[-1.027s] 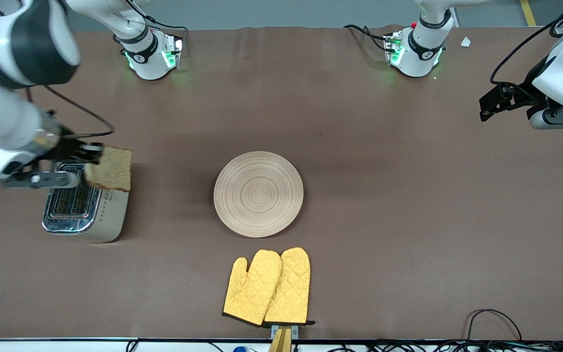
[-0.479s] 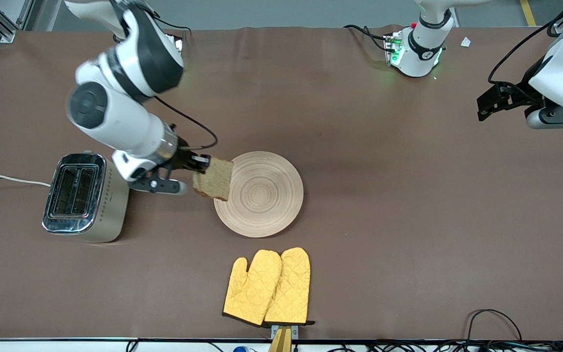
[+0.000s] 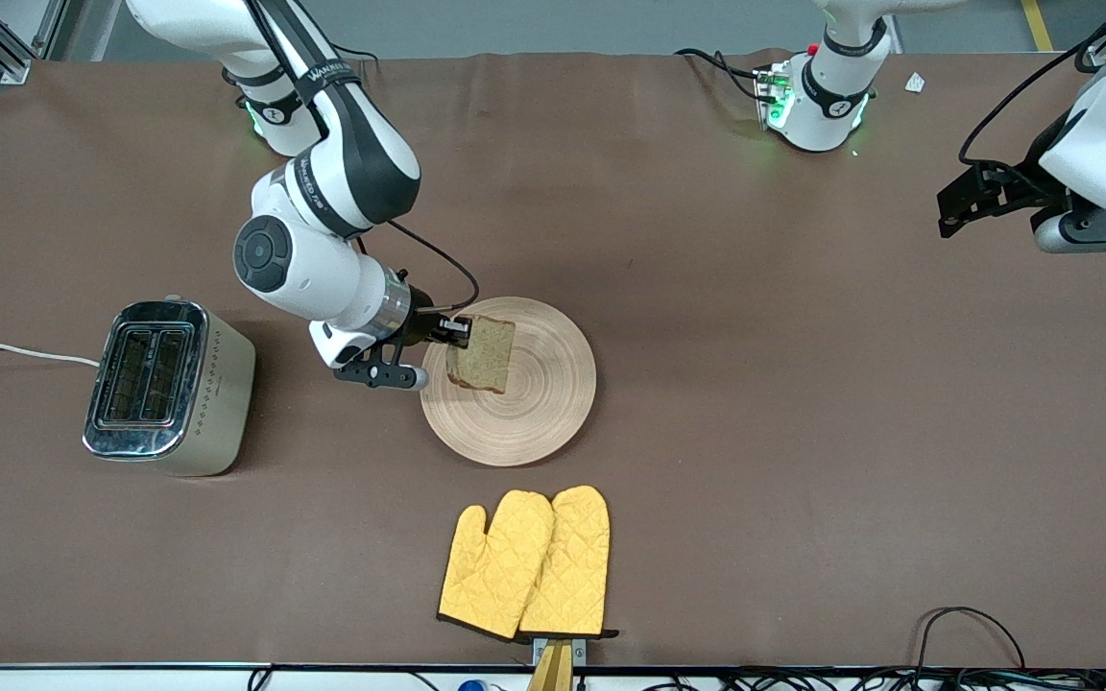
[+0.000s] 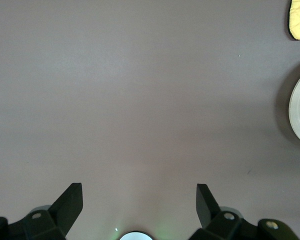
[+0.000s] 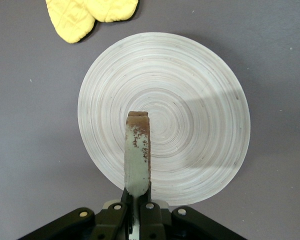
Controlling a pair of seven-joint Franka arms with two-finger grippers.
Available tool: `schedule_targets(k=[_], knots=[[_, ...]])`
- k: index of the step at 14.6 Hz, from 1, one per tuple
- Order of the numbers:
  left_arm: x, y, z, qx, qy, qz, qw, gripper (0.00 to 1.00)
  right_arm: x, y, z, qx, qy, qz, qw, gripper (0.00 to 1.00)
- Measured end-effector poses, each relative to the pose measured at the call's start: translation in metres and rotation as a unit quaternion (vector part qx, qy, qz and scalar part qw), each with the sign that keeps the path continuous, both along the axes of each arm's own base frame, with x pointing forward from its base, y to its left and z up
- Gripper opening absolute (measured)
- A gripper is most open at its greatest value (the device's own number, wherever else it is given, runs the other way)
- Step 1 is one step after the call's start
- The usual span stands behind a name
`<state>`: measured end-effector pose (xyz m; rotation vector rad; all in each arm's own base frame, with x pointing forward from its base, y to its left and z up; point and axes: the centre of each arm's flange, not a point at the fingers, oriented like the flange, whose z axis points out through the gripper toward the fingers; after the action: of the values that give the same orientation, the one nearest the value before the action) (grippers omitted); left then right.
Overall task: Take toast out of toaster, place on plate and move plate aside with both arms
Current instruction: 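Lower the toast onto the wooden plate and open the right gripper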
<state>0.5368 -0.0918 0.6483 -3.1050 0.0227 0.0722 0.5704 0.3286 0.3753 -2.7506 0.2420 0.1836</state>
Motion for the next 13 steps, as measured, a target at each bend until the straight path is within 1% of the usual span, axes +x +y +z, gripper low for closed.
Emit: schedule_targets(k=[1,5,8,13], knots=[[0.000,0.000,0.000,0.000,0.000,0.000,1.000,1.00,0.000,0.002,-0.003,0.007,-0.002,0.004,1.000,0.07],[0.000,-0.003,0.000,0.000,0.000,-0.002,1.000,1.00,-0.001,0.024,-0.030,0.023,-0.028,0.015,0.999,0.07],[0.000,-0.002,0.000,0.000,0.000,-0.002,1.000,1.00,-0.001,0.030,-0.056,0.039,-0.038,0.045,0.997,0.07],[0.000,-0.001,0.000,0.000,0.000,-0.001,1.000,1.00,0.012,0.006,-0.095,0.034,-0.053,0.084,0.994,0.07]])
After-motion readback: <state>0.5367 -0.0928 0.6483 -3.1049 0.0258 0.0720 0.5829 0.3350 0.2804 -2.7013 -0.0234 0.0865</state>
